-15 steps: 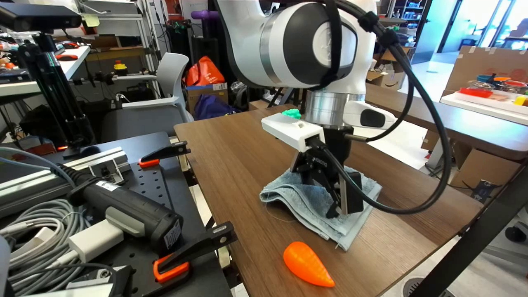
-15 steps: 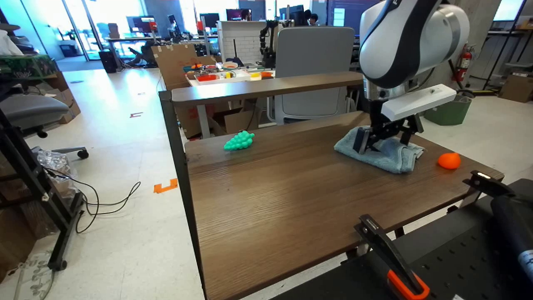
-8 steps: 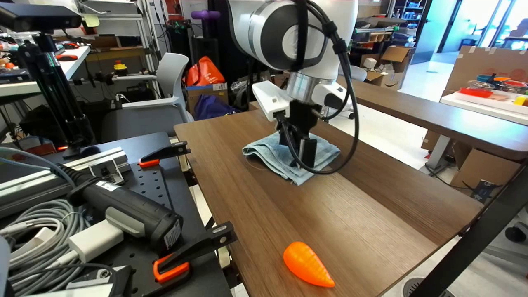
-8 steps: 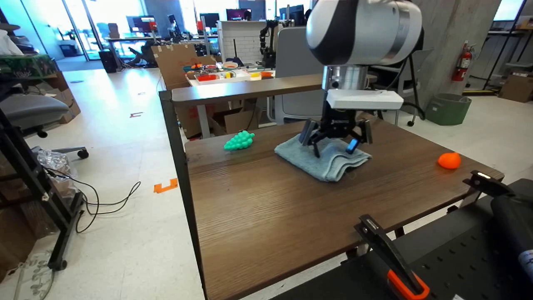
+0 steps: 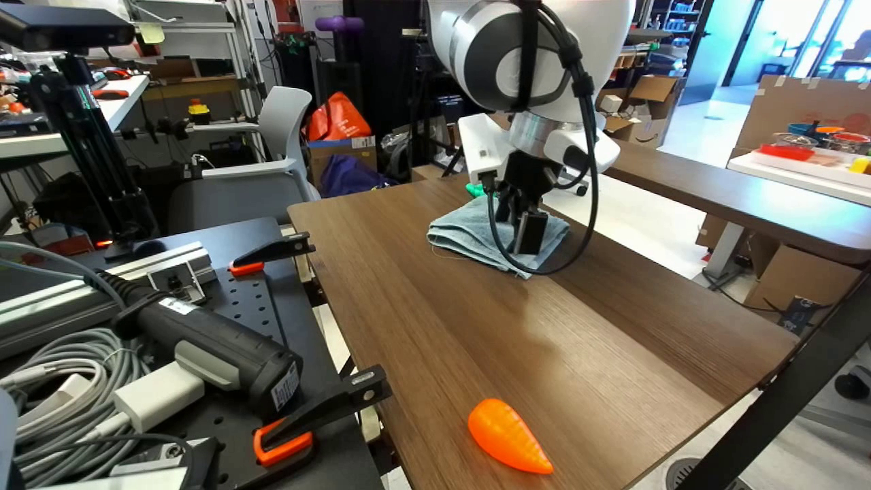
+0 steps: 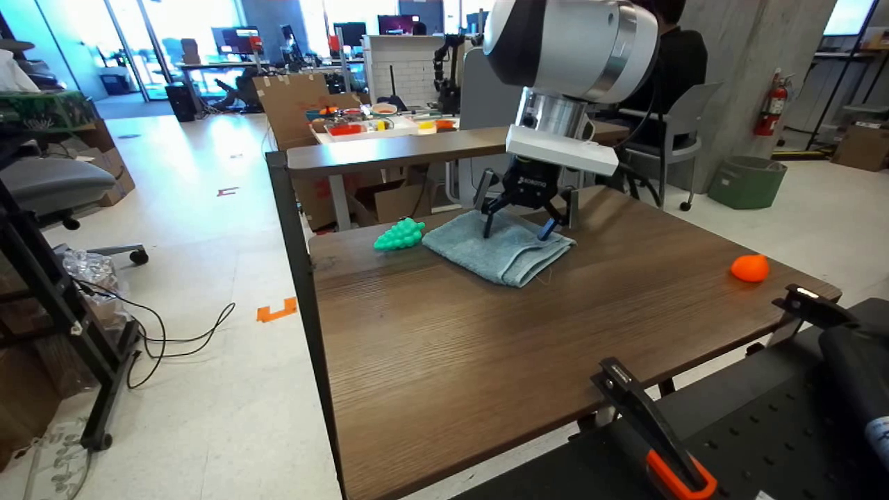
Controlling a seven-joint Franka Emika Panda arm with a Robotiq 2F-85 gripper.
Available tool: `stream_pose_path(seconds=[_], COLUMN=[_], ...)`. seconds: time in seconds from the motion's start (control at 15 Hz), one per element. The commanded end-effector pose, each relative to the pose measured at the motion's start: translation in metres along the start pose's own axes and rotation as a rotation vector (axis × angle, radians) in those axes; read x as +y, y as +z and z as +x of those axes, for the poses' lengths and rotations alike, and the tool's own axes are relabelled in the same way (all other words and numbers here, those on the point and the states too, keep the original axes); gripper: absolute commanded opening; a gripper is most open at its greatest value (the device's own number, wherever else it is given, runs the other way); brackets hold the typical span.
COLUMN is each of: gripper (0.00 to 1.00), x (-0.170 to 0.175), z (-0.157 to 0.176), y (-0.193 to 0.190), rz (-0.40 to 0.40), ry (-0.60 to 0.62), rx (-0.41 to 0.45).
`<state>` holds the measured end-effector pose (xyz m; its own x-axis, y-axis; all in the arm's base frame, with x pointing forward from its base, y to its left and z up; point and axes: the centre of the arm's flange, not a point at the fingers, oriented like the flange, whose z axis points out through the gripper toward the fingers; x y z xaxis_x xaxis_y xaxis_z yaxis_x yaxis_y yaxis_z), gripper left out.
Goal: Wipe the surface of the table with the grey towel.
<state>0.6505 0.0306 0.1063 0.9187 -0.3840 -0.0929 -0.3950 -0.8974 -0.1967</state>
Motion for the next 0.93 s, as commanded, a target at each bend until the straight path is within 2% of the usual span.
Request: stream_pose_path(seconds=[0.0, 0.2, 0.33, 0.53, 0.87], gripper=[1.0, 1.0, 1.0, 1.0, 1.0], x=[0.027, 0.045, 0.054, 0.071, 0.084], z=[0.053, 0.073, 0.066, 0.019, -0.063], y=[0.014, 0.007, 0.005, 0.012, 0.03], rz=[0.014, 0.022, -0.006, -0.152, -0.316], ry=[0.095, 0.137, 0.124, 0.05, -0.099], rx=[0.018, 0.044, 0.017, -0.029, -0.114])
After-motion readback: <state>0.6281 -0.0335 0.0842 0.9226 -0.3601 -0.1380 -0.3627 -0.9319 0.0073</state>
